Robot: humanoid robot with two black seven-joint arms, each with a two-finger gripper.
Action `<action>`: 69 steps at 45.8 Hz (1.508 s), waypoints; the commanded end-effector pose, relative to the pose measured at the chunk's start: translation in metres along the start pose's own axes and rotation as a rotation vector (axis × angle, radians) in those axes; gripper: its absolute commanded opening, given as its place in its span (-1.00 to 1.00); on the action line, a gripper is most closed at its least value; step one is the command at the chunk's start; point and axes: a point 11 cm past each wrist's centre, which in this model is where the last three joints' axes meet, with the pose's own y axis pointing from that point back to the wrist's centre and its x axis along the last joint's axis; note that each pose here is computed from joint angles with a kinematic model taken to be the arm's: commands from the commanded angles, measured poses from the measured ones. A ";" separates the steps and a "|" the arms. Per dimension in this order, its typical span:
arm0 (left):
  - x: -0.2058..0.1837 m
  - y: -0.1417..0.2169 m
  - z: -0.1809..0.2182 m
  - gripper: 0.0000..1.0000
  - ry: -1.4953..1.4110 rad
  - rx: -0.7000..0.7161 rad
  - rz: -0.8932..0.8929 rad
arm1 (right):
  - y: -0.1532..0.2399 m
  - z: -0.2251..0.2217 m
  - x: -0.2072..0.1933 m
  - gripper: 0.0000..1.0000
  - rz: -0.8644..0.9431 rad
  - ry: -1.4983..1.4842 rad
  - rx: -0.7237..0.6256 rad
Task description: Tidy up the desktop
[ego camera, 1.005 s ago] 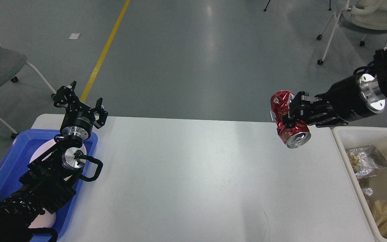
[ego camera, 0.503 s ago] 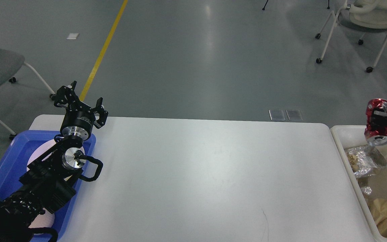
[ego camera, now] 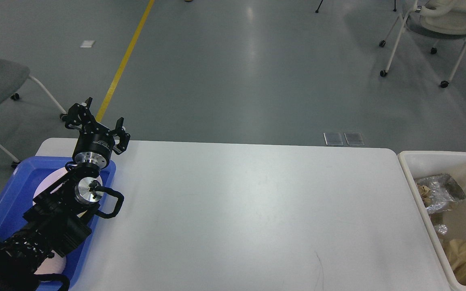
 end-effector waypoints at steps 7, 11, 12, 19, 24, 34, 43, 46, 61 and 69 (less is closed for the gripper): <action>0.000 0.000 0.000 0.94 0.001 0.001 0.000 | -0.001 -0.013 -0.001 1.00 0.014 -0.126 0.028; 0.000 0.000 0.000 0.94 0.001 0.001 0.000 | -0.001 -0.017 0.005 1.00 0.024 -0.134 0.036; 0.000 0.000 0.000 0.94 0.000 0.000 0.000 | -0.001 -0.020 0.009 1.00 0.031 -0.138 0.043; 0.000 0.000 0.000 0.94 0.001 0.001 0.000 | 0.008 -0.062 0.070 1.00 0.143 -0.337 0.152; 0.000 0.000 0.000 0.94 0.001 0.001 0.000 | 0.022 -0.104 0.116 1.00 0.195 -0.670 0.295; 0.000 0.000 0.000 0.94 0.000 0.000 0.000 | 0.041 -0.210 0.109 1.00 0.049 -1.252 0.543; 0.000 0.000 0.000 0.94 0.000 0.000 0.000 | 0.072 -0.293 0.088 1.00 -0.009 -1.534 0.812; 0.000 0.000 0.000 0.94 0.001 0.001 0.000 | 0.086 -0.310 0.088 1.00 0.023 -1.601 0.924; 0.000 0.000 0.000 0.94 0.001 0.001 0.000 | 0.111 -0.356 0.061 1.00 -0.188 -1.849 1.047; 0.000 0.000 0.000 0.94 0.001 0.001 0.000 | 0.101 -0.346 0.041 1.00 -0.192 -1.857 0.998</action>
